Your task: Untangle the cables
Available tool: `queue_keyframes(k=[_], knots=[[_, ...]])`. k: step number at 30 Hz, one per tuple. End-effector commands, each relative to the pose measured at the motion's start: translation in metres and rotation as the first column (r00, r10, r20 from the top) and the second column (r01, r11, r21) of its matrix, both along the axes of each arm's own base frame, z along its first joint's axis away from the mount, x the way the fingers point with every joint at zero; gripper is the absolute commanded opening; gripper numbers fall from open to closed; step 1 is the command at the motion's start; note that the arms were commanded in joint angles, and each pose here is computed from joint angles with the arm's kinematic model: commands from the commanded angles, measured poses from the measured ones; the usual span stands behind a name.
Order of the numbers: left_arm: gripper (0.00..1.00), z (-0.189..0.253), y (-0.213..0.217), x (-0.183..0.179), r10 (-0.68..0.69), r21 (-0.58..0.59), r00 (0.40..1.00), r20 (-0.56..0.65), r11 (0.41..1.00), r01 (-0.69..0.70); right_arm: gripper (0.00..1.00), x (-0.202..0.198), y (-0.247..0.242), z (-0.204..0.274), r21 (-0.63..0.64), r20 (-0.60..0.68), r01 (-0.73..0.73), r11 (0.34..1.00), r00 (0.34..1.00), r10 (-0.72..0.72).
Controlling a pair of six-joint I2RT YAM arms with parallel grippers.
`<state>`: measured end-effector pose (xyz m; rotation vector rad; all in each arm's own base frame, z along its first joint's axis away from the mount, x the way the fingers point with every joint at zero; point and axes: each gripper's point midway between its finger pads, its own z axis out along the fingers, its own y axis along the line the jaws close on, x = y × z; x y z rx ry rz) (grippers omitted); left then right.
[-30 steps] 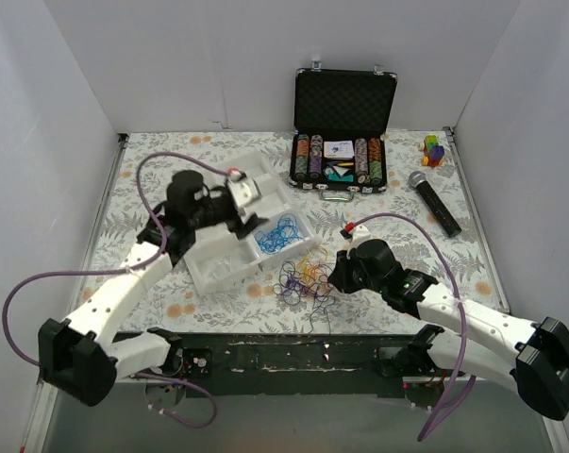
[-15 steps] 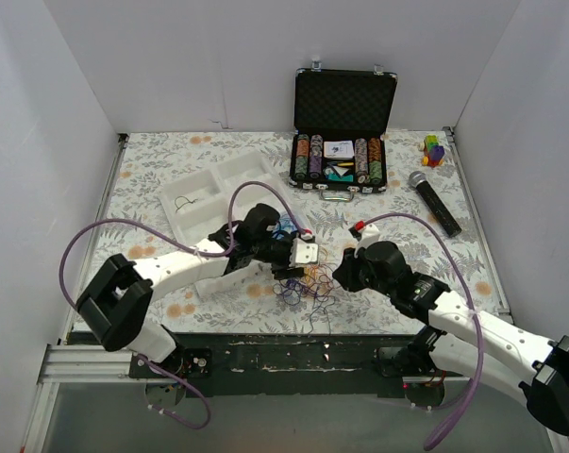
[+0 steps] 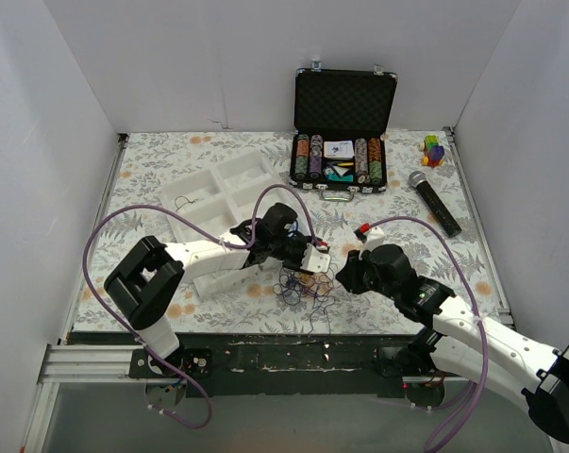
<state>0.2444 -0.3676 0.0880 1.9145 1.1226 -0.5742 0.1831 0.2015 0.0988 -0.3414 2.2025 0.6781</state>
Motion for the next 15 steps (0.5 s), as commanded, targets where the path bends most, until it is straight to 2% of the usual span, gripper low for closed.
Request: queue_keyframes(k=[1,5,15], knots=[[0.35,0.017,-0.009,0.007,-0.052,-0.009,0.996,0.079,0.999,0.052,0.25,0.003,0.002,0.003,0.023,0.010,-0.003,1.000,1.000,0.003],[0.25,0.009,-0.006,0.005,-0.069,0.019,0.995,0.073,0.997,0.068,0.25,0.003,0.003,0.005,0.032,0.008,-0.011,0.999,1.000,0.010],[0.25,-0.010,0.007,-0.001,-0.121,0.109,0.990,0.069,0.988,0.113,0.25,0.006,0.003,0.009,0.037,0.012,-0.006,0.999,1.000,0.006]])
